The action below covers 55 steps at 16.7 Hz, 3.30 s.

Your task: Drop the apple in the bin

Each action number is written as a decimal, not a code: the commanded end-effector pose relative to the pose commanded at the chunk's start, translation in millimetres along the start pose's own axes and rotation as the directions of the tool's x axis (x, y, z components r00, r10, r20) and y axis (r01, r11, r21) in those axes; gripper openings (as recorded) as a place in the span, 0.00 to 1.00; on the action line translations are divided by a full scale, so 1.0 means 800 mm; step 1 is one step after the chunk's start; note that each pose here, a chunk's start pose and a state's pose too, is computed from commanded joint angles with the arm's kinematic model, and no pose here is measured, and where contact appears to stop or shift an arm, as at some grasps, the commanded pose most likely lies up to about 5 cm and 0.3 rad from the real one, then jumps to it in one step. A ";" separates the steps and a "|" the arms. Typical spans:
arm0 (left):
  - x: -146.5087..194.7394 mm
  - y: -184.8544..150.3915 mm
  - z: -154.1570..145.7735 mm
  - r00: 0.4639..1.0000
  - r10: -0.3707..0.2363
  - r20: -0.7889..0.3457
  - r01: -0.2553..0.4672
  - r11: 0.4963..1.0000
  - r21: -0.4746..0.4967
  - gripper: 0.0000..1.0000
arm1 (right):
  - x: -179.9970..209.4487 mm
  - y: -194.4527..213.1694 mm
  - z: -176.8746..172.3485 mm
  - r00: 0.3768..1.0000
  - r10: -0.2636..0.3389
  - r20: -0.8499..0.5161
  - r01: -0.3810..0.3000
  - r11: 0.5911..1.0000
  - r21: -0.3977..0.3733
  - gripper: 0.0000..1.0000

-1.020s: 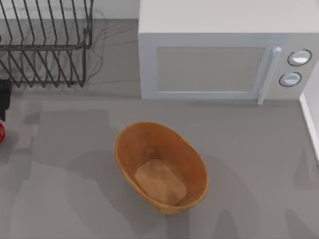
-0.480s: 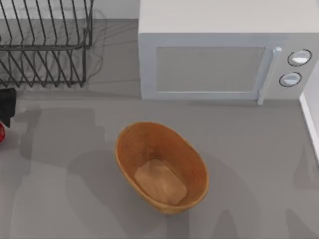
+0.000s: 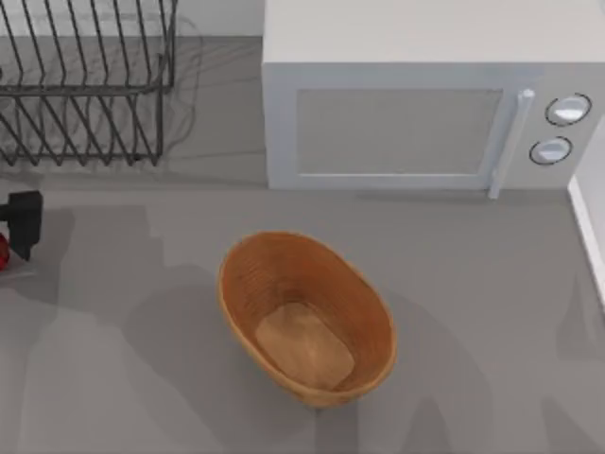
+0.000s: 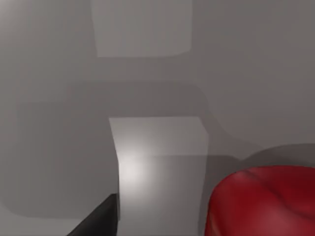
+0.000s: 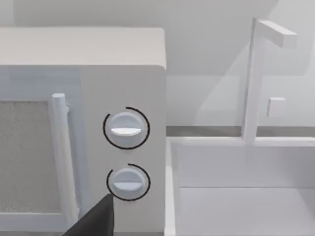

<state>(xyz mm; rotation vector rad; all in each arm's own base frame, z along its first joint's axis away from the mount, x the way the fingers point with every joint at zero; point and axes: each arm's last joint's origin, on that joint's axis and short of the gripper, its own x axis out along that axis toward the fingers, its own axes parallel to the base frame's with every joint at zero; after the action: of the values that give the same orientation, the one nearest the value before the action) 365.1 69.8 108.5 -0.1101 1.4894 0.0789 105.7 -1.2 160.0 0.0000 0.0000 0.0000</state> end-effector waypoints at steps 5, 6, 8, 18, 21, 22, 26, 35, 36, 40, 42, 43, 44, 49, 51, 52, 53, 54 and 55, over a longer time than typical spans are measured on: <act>0.000 0.000 0.000 1.000 0.000 0.000 0.000 1.000 0.000 0.70 | 0.000 0.000 0.000 1.000 0.000 0.000 0.000 1.000 0.000 1.00; 0.000 0.000 0.000 1.000 0.000 0.000 0.000 1.000 0.000 0.62 | 0.000 0.000 0.000 1.000 0.000 0.000 0.000 1.000 0.000 1.00; 0.000 0.000 0.000 1.000 0.000 0.000 0.000 1.000 0.000 0.47 | 0.000 0.000 0.000 1.000 0.000 0.000 0.000 1.000 0.000 1.00; 0.000 0.000 0.000 1.000 0.000 0.000 0.000 1.000 0.000 0.00 | 0.000 0.000 0.000 1.000 0.000 0.000 0.000 1.000 0.000 1.00; 0.000 0.000 0.000 1.000 0.000 0.000 0.000 1.000 0.000 0.00 | 0.000 0.000 0.000 1.000 0.000 0.000 0.000 1.000 0.000 1.00; 0.000 0.000 0.000 1.000 0.000 0.000 0.000 1.000 0.000 0.00 | 0.000 0.000 0.000 1.000 0.000 0.000 0.000 1.000 0.000 1.00; -0.019 0.002 0.007 1.000 0.018 0.015 -0.018 1.000 0.006 0.00 | 0.000 0.000 0.000 1.000 0.000 0.000 0.000 1.000 0.000 1.00; -0.169 -0.002 0.018 1.000 0.017 -0.008 -0.017 1.000 0.008 0.00 | 0.000 0.000 0.000 1.000 0.000 0.000 0.000 1.000 0.000 1.00; -0.182 -0.002 0.017 1.000 0.017 0.001 -0.017 1.000 0.008 0.00 | 0.000 0.000 0.000 1.000 0.000 0.000 0.000 1.000 0.000 1.00; -0.193 -0.003 0.015 1.000 0.018 0.011 -0.018 1.000 0.007 0.00 | 0.000 0.000 0.000 1.000 0.000 0.000 0.000 1.000 0.000 1.00; -0.191 -0.003 0.016 1.000 0.018 0.008 -0.018 1.000 0.011 0.00 | 0.000 0.000 0.000 1.000 0.000 0.000 0.000 1.000 0.000 1.00; -0.191 -0.008 0.016 1.000 0.018 0.008 -0.018 0.999 0.033 0.00 | 0.000 0.000 0.000 1.000 0.000 0.000 0.000 1.000 0.000 1.00; -0.191 -0.018 0.017 1.000 0.016 0.009 -0.017 0.997 0.075 0.00 | 0.000 0.000 0.000 1.000 0.000 0.000 0.000 1.000 0.000 1.00; -0.189 -0.141 0.002 1.000 -0.005 0.006 0.001 0.852 0.523 0.00 | 0.000 0.000 0.000 1.000 0.000 0.000 0.000 1.000 0.000 1.00; -0.188 -0.214 -0.025 1.000 -0.018 -0.001 0.013 0.674 0.738 0.00 | 0.000 0.000 0.000 1.000 0.000 0.000 0.000 1.000 0.000 1.00; -0.189 -0.249 -0.044 1.000 -0.026 -0.004 0.018 0.560 0.829 0.00 | 0.000 0.000 0.000 1.000 0.000 0.000 0.000 1.000 0.000 1.00; -0.190 -0.282 -0.065 0.999 -0.034 -0.007 0.021 0.436 0.900 0.00 | 0.000 0.000 0.000 1.000 0.000 0.000 0.000 1.000 0.000 1.00; -0.191 -0.311 -0.088 0.999 -0.042 -0.008 0.021 0.309 0.951 0.00 | 0.000 0.000 0.000 1.000 0.000 0.000 0.000 1.000 0.000 1.00; -0.194 -0.335 -0.111 0.999 -0.051 -0.009 0.018 0.189 0.982 0.00 | 0.000 0.000 0.000 1.000 0.000 0.000 0.000 1.000 0.000 1.00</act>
<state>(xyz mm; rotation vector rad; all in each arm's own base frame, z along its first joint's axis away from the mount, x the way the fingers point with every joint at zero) 297.4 -204.4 262.6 0.9561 1.2353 -0.9690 105.7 -1.2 160.0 0.0000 0.0000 0.0000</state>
